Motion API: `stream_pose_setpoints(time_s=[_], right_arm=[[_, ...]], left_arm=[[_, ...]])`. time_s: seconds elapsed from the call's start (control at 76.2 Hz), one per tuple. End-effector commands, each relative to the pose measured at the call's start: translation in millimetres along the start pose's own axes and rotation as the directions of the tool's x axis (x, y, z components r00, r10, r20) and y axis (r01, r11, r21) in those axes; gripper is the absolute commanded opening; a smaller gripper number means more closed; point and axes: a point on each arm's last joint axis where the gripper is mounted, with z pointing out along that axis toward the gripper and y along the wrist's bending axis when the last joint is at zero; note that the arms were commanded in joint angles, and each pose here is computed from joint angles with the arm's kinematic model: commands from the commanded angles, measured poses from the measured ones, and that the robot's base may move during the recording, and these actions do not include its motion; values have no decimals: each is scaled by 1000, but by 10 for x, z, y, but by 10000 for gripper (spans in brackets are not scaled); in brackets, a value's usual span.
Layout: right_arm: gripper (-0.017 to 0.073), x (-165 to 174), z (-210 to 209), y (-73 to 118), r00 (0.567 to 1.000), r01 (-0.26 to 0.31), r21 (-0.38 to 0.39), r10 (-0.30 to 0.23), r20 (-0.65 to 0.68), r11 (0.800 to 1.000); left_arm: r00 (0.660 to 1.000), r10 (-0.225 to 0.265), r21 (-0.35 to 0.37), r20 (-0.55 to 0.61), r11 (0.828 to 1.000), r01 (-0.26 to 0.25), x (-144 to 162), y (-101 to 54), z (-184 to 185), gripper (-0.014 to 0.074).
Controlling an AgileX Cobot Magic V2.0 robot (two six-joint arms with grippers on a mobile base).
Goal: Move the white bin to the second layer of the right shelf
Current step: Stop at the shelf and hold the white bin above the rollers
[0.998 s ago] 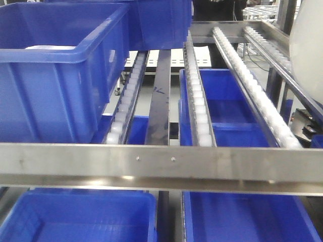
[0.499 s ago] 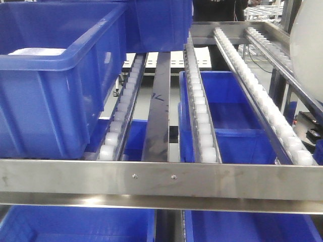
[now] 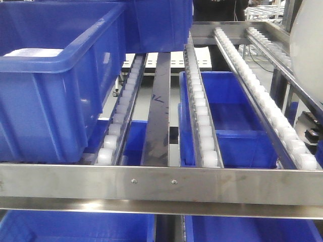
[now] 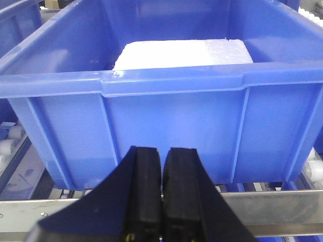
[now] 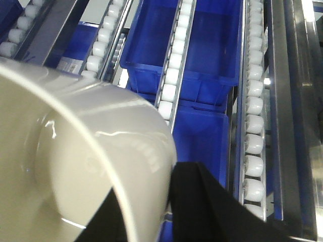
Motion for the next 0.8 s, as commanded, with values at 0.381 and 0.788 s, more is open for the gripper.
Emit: stream_pose_setpoints(time_s=[0.381, 0.788], right_arm=[[55, -177, -50, -1, 993, -2, -1, 2, 121, 1000], [55, -177, -50, -1, 993, -2, -1, 2, 121, 1000]], left_arm=[[998, -3, 2, 65, 1000, 3, 37, -4, 9, 85], [998, -3, 2, 65, 1000, 3, 37, -4, 9, 85]])
